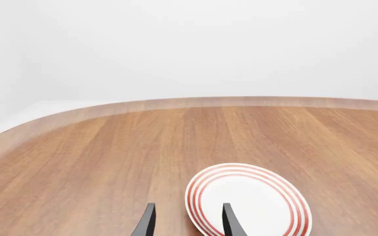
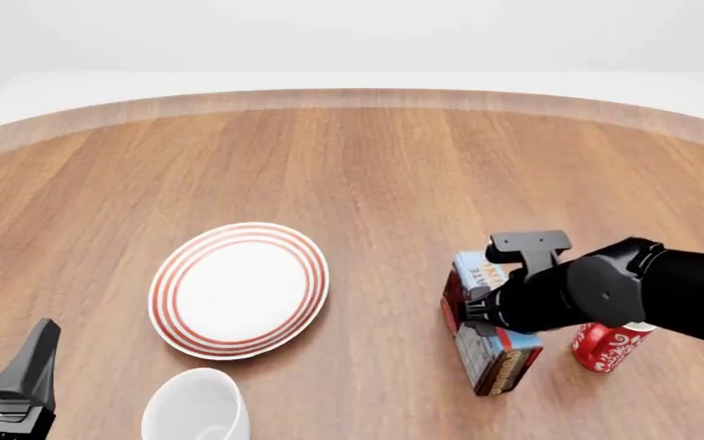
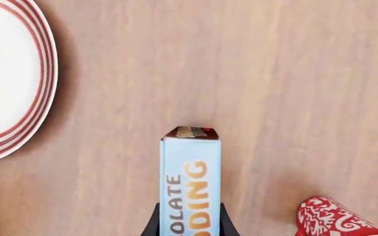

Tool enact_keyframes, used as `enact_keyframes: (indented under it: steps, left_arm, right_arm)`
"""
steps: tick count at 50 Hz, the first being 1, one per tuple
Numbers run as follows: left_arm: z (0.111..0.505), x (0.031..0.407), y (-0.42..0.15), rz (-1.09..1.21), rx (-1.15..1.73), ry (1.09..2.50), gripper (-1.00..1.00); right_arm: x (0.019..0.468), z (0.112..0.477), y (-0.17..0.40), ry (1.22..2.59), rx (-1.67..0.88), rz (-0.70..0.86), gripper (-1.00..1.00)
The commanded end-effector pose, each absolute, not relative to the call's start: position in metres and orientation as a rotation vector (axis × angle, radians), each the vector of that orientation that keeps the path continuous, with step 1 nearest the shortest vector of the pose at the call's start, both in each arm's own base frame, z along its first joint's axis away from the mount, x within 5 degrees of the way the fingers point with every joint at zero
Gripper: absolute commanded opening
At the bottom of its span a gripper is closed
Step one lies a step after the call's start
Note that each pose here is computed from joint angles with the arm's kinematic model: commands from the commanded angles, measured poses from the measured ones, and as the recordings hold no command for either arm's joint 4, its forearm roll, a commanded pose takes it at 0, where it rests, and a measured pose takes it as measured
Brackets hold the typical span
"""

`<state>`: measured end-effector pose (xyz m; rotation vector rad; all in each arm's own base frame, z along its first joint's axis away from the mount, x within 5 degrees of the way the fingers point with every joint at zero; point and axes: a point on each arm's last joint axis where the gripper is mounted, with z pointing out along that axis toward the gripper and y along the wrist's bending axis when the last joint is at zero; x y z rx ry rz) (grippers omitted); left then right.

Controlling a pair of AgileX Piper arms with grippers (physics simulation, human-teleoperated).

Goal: Pick up the white mug and put it on the plate, and put the chocolate pudding to the right of the plate.

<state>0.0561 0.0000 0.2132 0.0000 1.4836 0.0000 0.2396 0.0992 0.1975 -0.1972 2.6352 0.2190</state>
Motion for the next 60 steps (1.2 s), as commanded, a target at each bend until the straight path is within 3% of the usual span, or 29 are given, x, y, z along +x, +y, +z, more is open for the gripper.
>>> enact_keyframes:
  steps: [1,26,60]
  left_arm:
    - [0.213,0.056,0.0,0.0,0.0,1.484,1.0]
    - [0.213,0.056,0.0,0.0,0.0,1.484,1.0]
    - [0.213,0.056,0.0,0.0,0.0,1.484,1.0]
  right_arm:
    - [0.238,0.211,0.098,2.609,-0.191,0.229,-1.0]
    - [0.244,0.253,0.111,2.508,-0.154,0.305,-1.0]
    - [0.27,0.266,0.131,2.479,-0.114,0.354,-1.0]
